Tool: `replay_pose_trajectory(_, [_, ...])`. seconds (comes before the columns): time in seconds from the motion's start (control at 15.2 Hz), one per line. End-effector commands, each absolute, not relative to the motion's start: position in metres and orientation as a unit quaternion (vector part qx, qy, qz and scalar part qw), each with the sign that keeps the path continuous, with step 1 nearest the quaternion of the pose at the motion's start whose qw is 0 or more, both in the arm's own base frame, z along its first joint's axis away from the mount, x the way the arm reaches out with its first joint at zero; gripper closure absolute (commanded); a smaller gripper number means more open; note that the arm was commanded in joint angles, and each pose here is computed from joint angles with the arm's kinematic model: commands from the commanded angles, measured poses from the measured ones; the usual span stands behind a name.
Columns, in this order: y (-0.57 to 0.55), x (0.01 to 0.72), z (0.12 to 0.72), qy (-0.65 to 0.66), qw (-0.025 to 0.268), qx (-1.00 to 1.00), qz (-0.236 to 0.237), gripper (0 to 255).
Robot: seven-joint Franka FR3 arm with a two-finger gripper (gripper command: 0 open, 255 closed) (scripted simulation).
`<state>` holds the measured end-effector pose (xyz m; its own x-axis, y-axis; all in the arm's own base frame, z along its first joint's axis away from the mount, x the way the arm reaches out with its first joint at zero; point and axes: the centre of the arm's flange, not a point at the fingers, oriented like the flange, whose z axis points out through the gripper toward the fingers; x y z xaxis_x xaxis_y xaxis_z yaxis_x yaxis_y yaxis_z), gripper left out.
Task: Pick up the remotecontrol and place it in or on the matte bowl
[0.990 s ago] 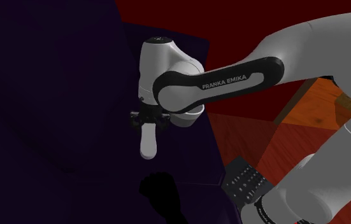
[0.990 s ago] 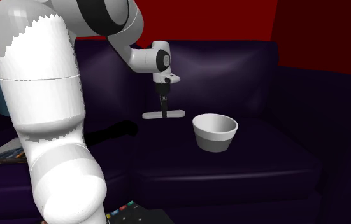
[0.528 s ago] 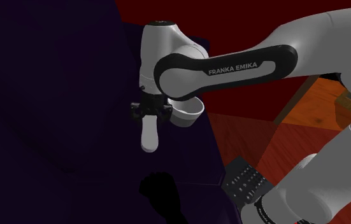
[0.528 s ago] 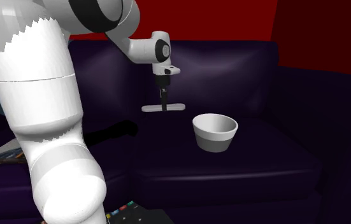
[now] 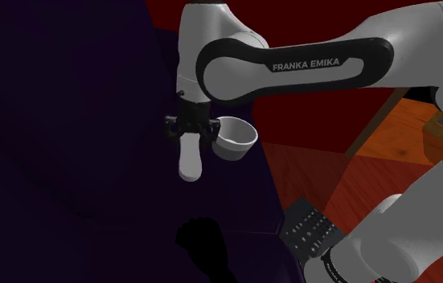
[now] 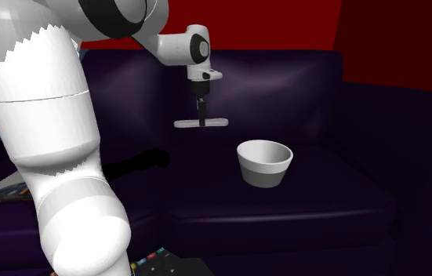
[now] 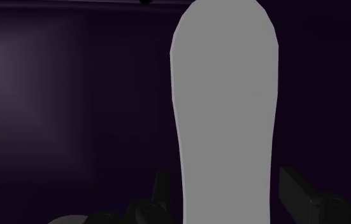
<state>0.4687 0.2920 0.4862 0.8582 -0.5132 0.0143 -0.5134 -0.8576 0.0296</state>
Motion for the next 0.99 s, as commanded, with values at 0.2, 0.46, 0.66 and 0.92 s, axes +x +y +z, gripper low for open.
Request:
replay_pose_trajectory(0.2, [0.292, 0.468, 0.513, -0.266, 0.016, 0.964, 0.003, 255])
replay_pose_trajectory(0.46, [0.254, 0.479, 0.517, -0.266, 0.016, 0.964, 0.003, 255])
replay_pose_trajectory(0.66, [0.216, 0.491, 0.519, -0.266, 0.016, 0.964, 0.003, 255])
replay_pose_trajectory(0.92, [0.166, 0.506, 0.520, -0.266, 0.016, 0.964, 0.003, 255])
